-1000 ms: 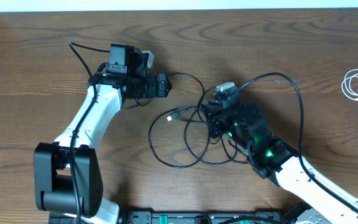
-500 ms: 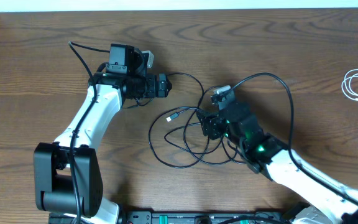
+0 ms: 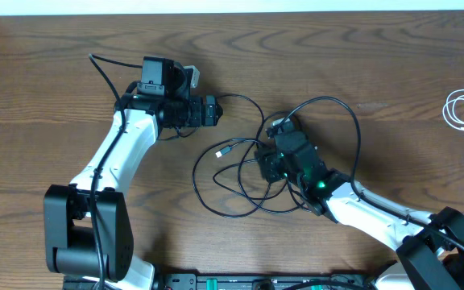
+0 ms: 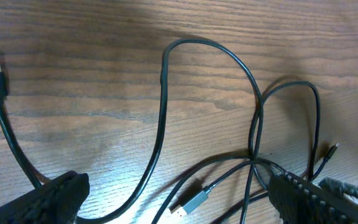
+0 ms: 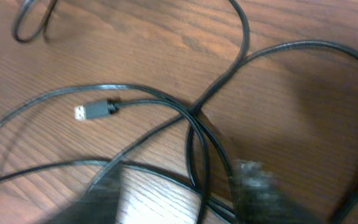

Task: Untangle cables
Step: 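Grasp a black cable in the tangle with the right gripper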

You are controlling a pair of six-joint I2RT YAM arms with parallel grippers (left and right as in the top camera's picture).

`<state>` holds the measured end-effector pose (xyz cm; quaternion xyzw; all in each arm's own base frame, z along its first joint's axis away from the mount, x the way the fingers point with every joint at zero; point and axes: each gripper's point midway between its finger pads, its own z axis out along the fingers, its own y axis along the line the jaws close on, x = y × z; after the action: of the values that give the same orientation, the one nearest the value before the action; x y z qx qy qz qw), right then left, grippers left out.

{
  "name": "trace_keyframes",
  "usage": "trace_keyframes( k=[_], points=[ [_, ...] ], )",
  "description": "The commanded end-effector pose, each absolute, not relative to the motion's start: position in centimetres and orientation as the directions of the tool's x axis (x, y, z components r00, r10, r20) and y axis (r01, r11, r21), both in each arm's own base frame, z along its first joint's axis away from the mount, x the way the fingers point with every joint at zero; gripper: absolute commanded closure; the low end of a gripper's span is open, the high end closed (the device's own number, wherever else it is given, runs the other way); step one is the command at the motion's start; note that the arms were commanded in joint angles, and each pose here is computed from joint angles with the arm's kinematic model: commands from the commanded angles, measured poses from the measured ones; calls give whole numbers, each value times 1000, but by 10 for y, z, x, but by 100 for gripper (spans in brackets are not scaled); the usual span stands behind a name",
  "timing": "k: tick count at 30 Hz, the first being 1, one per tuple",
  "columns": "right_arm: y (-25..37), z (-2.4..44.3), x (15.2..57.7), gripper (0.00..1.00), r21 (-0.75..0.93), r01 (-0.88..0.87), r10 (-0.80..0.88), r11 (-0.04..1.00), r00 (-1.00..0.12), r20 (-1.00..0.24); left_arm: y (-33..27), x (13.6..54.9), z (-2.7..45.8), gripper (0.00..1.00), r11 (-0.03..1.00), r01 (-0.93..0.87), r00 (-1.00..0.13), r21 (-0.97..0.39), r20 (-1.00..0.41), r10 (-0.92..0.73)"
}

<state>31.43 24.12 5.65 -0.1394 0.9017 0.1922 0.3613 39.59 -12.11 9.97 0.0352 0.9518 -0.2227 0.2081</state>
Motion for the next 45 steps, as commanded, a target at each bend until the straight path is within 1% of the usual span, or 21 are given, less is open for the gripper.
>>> trace_keyframes(
  k=[1,2,4,9,17,18,21,23,24,25,26,28,30,32,40,42,45],
  points=[
    [249,62,316,89,276,-391,-83,878,-693,-716,-122,393,104,2,893,178,-907,-414,-421,-14],
    [250,64,317,99,294,-377,-60,878,-696,-715,-122,393,104,2,893,178,-907,-414,-421,-14],
    [251,66,318,99,331,-344,-12,879,-709,-705,-122,393,104,2,893,178,-907,-414,-421,-14],
    [255,67,316,99,380,-306,42,873,-728,-684,-122,393,104,2,893,178,-907,-414,-421,-14],
    [259,65,313,99,381,-305,43,873,-729,-683,-122,393,104,2,893,178,-907,-414,-420,-14],
    [260,63,313,98,380,-305,42,873,-731,-681,-122,393,104,2,893,178,-907,-414,-420,-14],
    [264,57,312,89,415,-286,67,864,-751,-657,-122,393,104,2,893,178,-907,-414,-420,-14],
    [276,56,307,72,492,-272,108,827,-782,-614,-122,393,104,2,893,178,-907,-414,-420,-14],
    [280,56,305,71,512,-278,110,813,-790,-603,-122,393,104,2,893,178,-907,-414,-420,-14],
    [281,57,305,75,515,-283,110,809,-788,-605,-122,393,104,2,893,178,-908,-414,-420,-14],
    [280,57,307,78,510,-280,114,813,-783,-611,-122,393,104,2,893,178,-908,-414,-419,-14],
    [275,56,311,79,492,-260,126,831,-773,-622,-122,393,104,2,893,177,-909,-414,-417,-14],
    [274,53,312,76,488,-254,128,835,-774,-621,-122,393,104,2,893,177,-909,-414,-418,-14],
    [274,50,312,72,504,-224,152,834,-785,-601,-122,393,104,2,893,177,-909,-414,-418,-14],
    [278,17,313,57,628,-5,342,778,-835,-430,-122,393,104,2,893,177,-908,-414,-418,-14],
    [283,12,312,55,661,29,373,750,-843,-386,-122,393,104,2,893,177,-908,-414,-418,-14],
    [290,9,314,56,688,14,373,726,-848,-376,-122,393,104,2,893,177,-908,-414,-418,-14]
  ],
)
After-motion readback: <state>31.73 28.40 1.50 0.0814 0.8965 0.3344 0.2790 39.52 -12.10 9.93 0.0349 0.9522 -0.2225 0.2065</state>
